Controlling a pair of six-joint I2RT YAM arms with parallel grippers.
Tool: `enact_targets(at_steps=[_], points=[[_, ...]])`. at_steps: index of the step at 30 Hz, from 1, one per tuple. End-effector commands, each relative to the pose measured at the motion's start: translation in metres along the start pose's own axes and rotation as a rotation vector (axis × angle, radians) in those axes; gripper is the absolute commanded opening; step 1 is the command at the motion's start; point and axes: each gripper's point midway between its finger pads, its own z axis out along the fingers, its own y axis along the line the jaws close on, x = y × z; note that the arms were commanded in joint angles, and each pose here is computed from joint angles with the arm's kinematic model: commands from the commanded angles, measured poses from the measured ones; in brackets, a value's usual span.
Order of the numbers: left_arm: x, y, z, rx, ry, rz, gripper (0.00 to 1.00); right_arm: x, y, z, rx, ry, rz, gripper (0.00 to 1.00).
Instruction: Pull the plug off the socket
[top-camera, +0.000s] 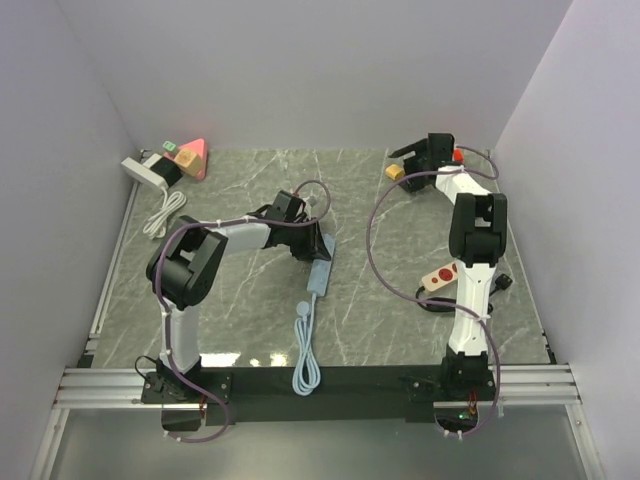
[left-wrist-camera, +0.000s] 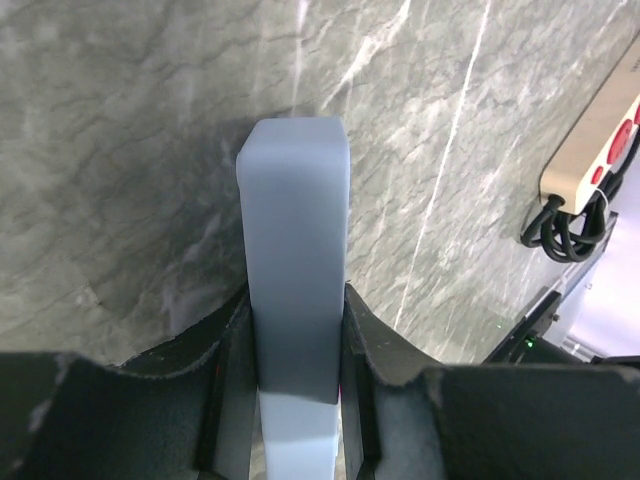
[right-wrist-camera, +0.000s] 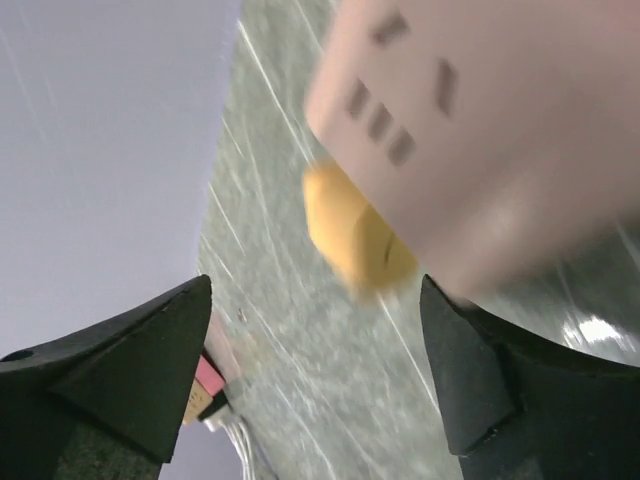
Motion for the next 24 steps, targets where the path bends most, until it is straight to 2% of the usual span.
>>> enact_targets(at_steps=[1,2,3,5,6,9,10,12,17,19,20,22,24], points=[[-0.002,-0.018,0.001,0.065,0.036,0.025,0.0,-0.003,0.013,-0.045,-0.001,0.011,-0.018,0.93],[-0.003,-0.016,0.004,0.065,0.04,0.025,0.05,0.003,0.011,-0.067,0.0,0.015,-0.068,0.93],[-0.009,-0.017,0.004,0.057,0.026,0.036,0.25,0.007,0.008,-0.08,0.008,0.016,-0.095,0.93],[-0.016,-0.013,0.002,0.034,0.006,0.033,0.44,0.02,-0.002,-0.118,0.031,0.016,-0.195,0.95],[-0.021,-0.01,0.001,0.02,-0.015,0.027,0.6,0.022,-0.008,-0.131,0.057,0.01,-0.231,0.95],[-0.034,0.0,-0.015,-0.015,-0.078,-0.004,0.83,0.04,-0.041,-0.173,0.163,0.027,-0.345,0.95],[-0.04,0.005,-0.02,-0.038,-0.111,-0.015,0.85,0.058,-0.054,-0.183,0.21,0.065,-0.38,0.95],[-0.049,0.01,-0.042,-0.047,-0.174,-0.053,0.95,0.085,-0.071,-0.198,0.248,0.112,-0.479,0.95],[-0.068,0.024,-0.103,-0.136,-0.363,-0.13,0.99,0.171,-0.105,-0.209,0.354,0.263,-0.648,0.95],[-0.062,0.036,-0.121,-0.208,-0.386,-0.175,0.99,0.211,-0.103,-0.21,0.339,0.311,-0.714,0.95],[-0.061,0.042,-0.14,-0.251,-0.438,-0.206,0.99,0.237,-0.099,-0.21,0.33,0.339,-0.751,0.95],[-0.062,0.038,-0.171,-0.247,-0.52,-0.225,0.99,0.256,-0.093,-0.206,0.356,0.346,-0.802,0.95],[-0.049,0.044,-0.181,-0.263,-0.535,-0.251,0.99,0.274,-0.092,-0.204,0.38,0.353,-0.865,0.95]])
